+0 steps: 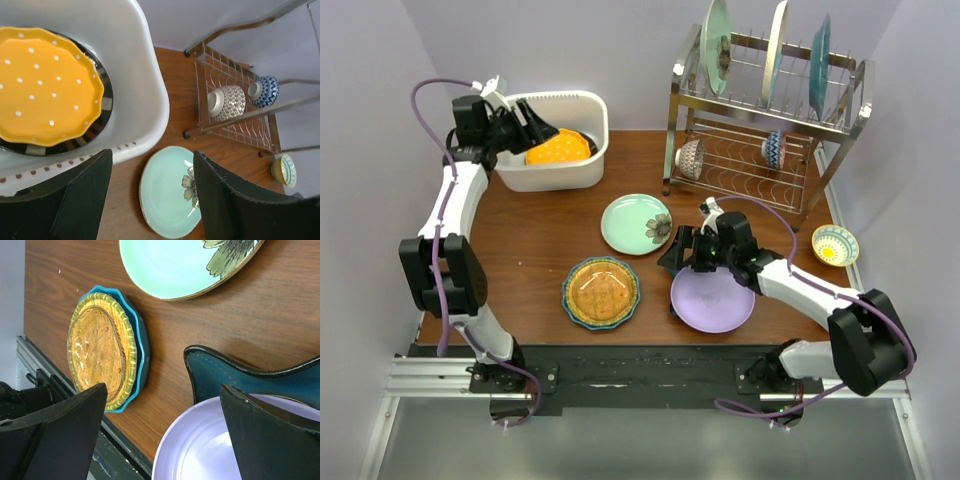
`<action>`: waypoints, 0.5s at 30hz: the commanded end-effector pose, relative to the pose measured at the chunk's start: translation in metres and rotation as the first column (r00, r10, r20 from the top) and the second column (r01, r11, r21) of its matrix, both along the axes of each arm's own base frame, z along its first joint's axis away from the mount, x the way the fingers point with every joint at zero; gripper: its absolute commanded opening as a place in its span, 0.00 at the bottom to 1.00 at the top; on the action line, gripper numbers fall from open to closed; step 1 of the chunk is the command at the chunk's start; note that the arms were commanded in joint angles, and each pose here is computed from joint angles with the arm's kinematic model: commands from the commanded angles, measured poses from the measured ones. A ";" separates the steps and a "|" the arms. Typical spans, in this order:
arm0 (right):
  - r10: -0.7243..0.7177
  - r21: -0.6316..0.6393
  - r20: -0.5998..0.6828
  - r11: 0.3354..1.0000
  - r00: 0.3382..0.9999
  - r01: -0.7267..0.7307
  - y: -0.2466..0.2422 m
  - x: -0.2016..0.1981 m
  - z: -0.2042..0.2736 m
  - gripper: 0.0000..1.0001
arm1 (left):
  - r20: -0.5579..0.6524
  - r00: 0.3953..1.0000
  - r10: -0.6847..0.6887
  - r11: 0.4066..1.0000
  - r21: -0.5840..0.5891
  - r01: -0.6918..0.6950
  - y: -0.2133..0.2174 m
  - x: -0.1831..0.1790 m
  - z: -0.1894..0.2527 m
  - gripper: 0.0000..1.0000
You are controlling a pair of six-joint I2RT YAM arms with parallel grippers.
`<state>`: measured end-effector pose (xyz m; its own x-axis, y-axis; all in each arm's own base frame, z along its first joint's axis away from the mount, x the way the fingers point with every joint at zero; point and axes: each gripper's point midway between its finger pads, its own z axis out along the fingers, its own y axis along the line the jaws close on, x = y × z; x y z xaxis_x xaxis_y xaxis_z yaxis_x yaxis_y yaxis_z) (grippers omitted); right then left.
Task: Place the plates into the plastic bin on the countertop
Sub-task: Pick up the plate at the center of the board.
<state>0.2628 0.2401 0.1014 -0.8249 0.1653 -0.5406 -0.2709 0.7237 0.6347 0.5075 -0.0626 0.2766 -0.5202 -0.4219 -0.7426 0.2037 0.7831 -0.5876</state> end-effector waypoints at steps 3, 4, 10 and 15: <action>-0.009 0.006 0.028 1.000 1.000 0.009 0.007 0.016 0.017 0.99 | 0.083 0.995 -0.050 0.999 0.021 0.048 -0.021 -0.027 0.011 0.67; -0.010 0.015 0.025 1.000 1.000 0.009 0.010 0.018 0.019 0.99 | 0.081 0.995 -0.063 0.998 0.022 0.061 -0.029 -0.030 0.008 0.67; -0.012 0.018 0.014 1.000 1.000 0.012 0.015 0.026 0.019 0.99 | 0.010 0.994 -0.105 0.994 0.026 0.105 -0.054 -0.051 -0.027 0.65; -0.018 0.024 0.021 1.000 1.000 0.018 0.017 0.031 0.020 0.99 | -0.079 0.992 -0.103 0.994 0.027 0.105 -0.058 -0.068 -0.065 0.64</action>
<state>0.2788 0.2489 0.0999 -0.8400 0.1674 -0.5161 -0.2453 0.7312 0.6365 0.4464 -0.1207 0.2109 -0.6437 -0.3506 -0.6802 0.2221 0.7650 -0.6045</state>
